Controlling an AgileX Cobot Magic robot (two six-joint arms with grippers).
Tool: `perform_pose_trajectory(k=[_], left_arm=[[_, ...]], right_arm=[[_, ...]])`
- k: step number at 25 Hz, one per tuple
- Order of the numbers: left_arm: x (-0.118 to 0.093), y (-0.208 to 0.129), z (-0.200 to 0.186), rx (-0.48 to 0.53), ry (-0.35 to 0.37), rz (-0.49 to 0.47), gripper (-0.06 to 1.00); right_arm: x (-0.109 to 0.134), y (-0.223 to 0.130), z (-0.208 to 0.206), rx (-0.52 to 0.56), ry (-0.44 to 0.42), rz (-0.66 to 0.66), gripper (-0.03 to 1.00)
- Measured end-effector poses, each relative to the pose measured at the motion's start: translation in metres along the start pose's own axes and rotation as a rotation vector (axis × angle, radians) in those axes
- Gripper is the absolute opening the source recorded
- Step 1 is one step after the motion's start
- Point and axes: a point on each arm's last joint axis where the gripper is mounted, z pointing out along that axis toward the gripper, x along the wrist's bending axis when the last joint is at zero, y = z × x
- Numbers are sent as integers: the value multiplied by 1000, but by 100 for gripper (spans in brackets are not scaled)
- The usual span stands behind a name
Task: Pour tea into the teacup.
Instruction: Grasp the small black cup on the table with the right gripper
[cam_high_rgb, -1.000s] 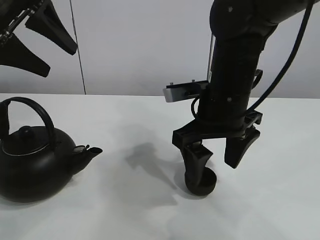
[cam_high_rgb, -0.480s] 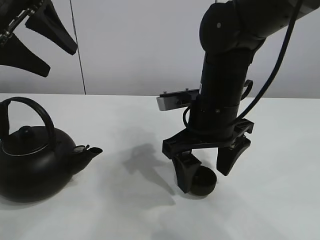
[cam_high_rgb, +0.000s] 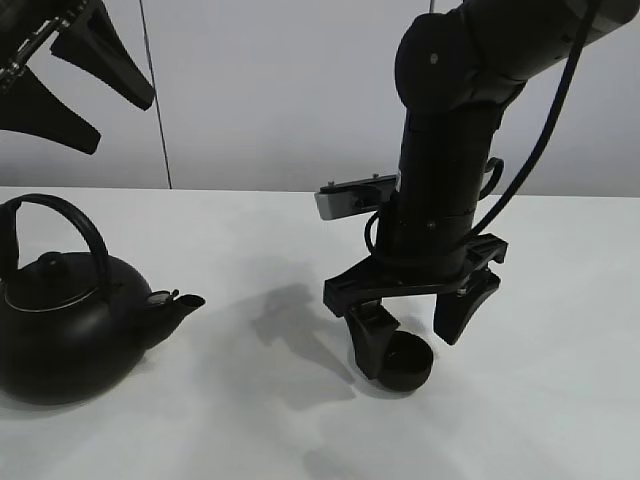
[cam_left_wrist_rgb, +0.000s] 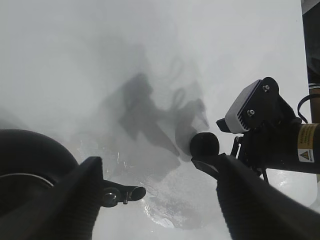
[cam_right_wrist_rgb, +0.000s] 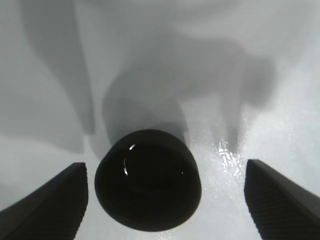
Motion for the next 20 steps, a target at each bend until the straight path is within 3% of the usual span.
perform_pose_trajectory(k=[8, 10, 14, 20], left_arm=[[0, 0, 0, 0, 0, 0, 48], [0, 0, 0, 0, 0, 0, 48], [0, 0, 0, 0, 0, 0, 48], [0, 0, 0, 0, 0, 0, 48]], right_arm=[[0, -1, 14, 37, 8, 13, 59], [1, -1, 14, 37, 10, 14, 56], [1, 0, 6, 15, 9, 14, 40], [2, -1, -4, 5, 10, 12, 40]])
